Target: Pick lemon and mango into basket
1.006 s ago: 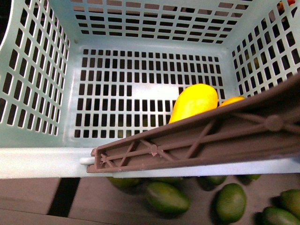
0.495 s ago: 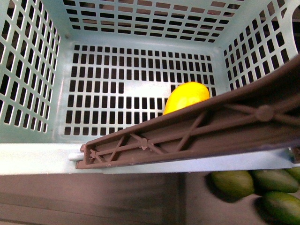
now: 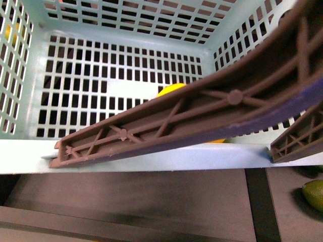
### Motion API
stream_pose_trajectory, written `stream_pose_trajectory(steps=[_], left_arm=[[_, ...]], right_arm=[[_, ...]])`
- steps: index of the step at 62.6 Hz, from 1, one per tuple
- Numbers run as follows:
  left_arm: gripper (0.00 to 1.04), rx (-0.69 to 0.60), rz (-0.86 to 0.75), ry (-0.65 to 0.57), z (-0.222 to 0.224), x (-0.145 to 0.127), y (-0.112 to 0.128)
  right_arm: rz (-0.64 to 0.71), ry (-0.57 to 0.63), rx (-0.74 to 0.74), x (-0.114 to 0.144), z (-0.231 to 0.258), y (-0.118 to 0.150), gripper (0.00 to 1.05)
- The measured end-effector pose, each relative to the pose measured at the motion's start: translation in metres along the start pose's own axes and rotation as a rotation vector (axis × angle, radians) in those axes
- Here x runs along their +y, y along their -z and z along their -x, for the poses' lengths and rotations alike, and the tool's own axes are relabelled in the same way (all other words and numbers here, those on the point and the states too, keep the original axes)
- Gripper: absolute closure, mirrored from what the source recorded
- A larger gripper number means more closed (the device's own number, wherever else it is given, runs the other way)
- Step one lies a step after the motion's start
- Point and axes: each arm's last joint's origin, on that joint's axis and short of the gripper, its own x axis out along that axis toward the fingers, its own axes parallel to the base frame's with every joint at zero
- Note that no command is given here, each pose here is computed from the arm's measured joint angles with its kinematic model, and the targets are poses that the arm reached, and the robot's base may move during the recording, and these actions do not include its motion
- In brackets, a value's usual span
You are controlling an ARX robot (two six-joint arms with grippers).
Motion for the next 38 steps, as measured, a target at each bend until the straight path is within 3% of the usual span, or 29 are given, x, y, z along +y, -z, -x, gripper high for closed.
stream_pose_trajectory(steps=[3,8,22,38], left_arm=[[0.99,-0.108,0.139,-0.088,-0.013,-0.002,-0.006],[0.99,-0.172,0.232,-0.133,-0.036,0.001,-0.03],[0.99,-0.164,0.417,-0.221,-0.103,0.025,-0.074],[0.99,-0.187,0.712,-0.308,-0.173,0.059,-0.074]], right_arm=[[0.0,0.0,0.0,0.0,0.0,0.0,0.09],[0.0,0.002,0.0,0.0,0.0,0.0,0.09],[0.0,0.001,0.0,0.0,0.0,0.0,0.09],[0.0,0.001,0.0,0.0,0.0,0.0,0.09]])
